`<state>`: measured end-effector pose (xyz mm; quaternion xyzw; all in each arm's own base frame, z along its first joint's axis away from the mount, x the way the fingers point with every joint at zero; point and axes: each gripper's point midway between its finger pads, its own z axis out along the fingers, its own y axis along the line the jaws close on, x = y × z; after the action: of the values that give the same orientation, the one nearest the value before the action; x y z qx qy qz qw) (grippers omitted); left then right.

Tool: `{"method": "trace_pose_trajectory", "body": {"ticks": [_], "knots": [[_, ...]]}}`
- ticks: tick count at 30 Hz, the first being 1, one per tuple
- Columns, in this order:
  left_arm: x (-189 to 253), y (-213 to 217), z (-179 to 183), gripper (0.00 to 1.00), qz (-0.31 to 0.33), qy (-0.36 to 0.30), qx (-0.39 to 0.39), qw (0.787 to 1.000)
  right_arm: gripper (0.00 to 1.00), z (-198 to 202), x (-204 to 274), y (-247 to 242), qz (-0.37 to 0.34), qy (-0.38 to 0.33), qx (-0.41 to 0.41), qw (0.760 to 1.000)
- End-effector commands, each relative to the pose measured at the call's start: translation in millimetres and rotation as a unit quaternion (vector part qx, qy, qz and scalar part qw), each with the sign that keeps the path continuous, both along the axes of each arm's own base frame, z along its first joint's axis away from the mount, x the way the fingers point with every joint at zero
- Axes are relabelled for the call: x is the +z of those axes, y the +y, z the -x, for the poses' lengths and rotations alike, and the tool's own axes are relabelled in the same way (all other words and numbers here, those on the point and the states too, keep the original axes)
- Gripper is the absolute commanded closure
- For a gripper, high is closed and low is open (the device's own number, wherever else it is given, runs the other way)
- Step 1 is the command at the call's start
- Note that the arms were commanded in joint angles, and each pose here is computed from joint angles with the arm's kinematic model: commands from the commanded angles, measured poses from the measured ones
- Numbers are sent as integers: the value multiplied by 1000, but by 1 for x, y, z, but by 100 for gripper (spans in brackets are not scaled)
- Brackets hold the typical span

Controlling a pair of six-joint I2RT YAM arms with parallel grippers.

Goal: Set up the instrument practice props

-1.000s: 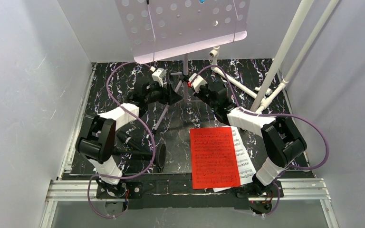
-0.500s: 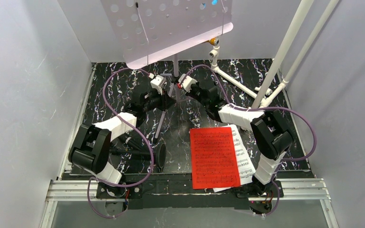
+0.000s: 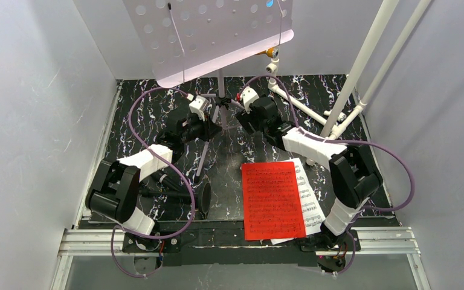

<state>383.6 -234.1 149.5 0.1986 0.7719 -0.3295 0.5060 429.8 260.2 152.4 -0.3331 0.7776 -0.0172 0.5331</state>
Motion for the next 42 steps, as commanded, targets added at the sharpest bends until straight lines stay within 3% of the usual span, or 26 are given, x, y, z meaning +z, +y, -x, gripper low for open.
{"method": "trace_pose_trajectory", "body": {"ticks": [1,4,8,12,15,20,31,42], "knots": [[-2,24,-4,100,-3,32,66,997,12,29,22,-4,-72,67,-56,994],[0,23,-3,100,-5,31,63,998,12,45,31,7,-144,108,-63,982],[-4,24,-4,100,-12,36,69,997,7,72,64,46,-281,160,0,946],[-7,22,-5,100,-10,44,69,997,6,82,116,75,-402,154,57,901],[-8,23,-5,100,-13,45,71,996,11,71,133,78,-444,143,28,884],[-4,21,-3,100,-12,43,69,997,32,59,133,91,-484,173,-11,858],[-1,19,0,100,-17,38,67,997,38,45,131,117,-498,161,-22,852],[5,19,1,100,-14,34,68,997,63,23,125,106,-538,159,-121,819]]}}
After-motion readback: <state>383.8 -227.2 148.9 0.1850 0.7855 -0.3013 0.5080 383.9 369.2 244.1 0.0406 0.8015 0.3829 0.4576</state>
